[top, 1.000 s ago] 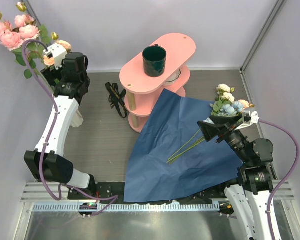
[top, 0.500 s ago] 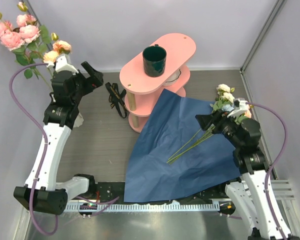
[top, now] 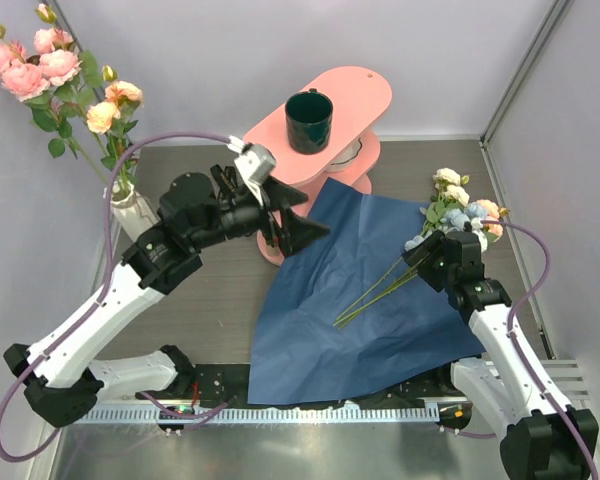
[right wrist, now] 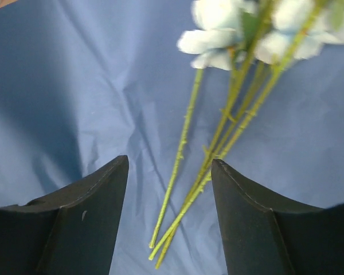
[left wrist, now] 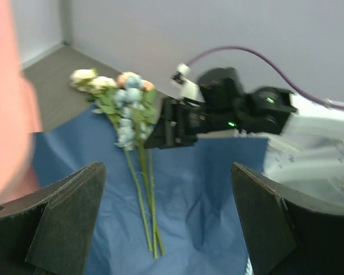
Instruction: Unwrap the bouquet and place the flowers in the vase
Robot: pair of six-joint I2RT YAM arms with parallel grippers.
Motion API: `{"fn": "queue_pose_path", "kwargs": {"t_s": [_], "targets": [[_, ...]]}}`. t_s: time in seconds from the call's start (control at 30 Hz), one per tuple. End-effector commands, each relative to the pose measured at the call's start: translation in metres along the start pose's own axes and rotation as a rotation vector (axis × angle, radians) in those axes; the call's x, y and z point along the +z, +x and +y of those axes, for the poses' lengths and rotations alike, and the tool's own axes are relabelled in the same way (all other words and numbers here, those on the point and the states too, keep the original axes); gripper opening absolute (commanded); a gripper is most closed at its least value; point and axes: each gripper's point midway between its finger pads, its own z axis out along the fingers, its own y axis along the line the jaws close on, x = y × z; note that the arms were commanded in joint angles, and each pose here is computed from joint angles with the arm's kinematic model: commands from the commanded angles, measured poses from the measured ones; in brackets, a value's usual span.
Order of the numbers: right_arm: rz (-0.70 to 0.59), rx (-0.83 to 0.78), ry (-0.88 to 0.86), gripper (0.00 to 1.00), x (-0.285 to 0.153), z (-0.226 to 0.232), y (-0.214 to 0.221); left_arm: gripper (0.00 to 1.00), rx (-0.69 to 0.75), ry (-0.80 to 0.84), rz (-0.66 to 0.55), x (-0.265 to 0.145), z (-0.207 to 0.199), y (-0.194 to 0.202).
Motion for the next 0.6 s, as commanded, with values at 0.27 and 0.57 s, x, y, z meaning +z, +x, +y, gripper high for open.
{"fn": "queue_pose_path", "kwargs": {"t_s": [0.27, 0.57], "targets": [[-0.267, 0.254, 0.234, 0.43, 0.012, -0.058, -0.024, 0.92, 0.096, 0.187, 0.199, 0.024, -0.071, 0.098], [-0.269, 0.268, 0.255, 0.4, 0.031, -0.065, -0.022, 0.92, 0.074, 0.182, 0.242, 0.028, -0.077, 0.115]]}}
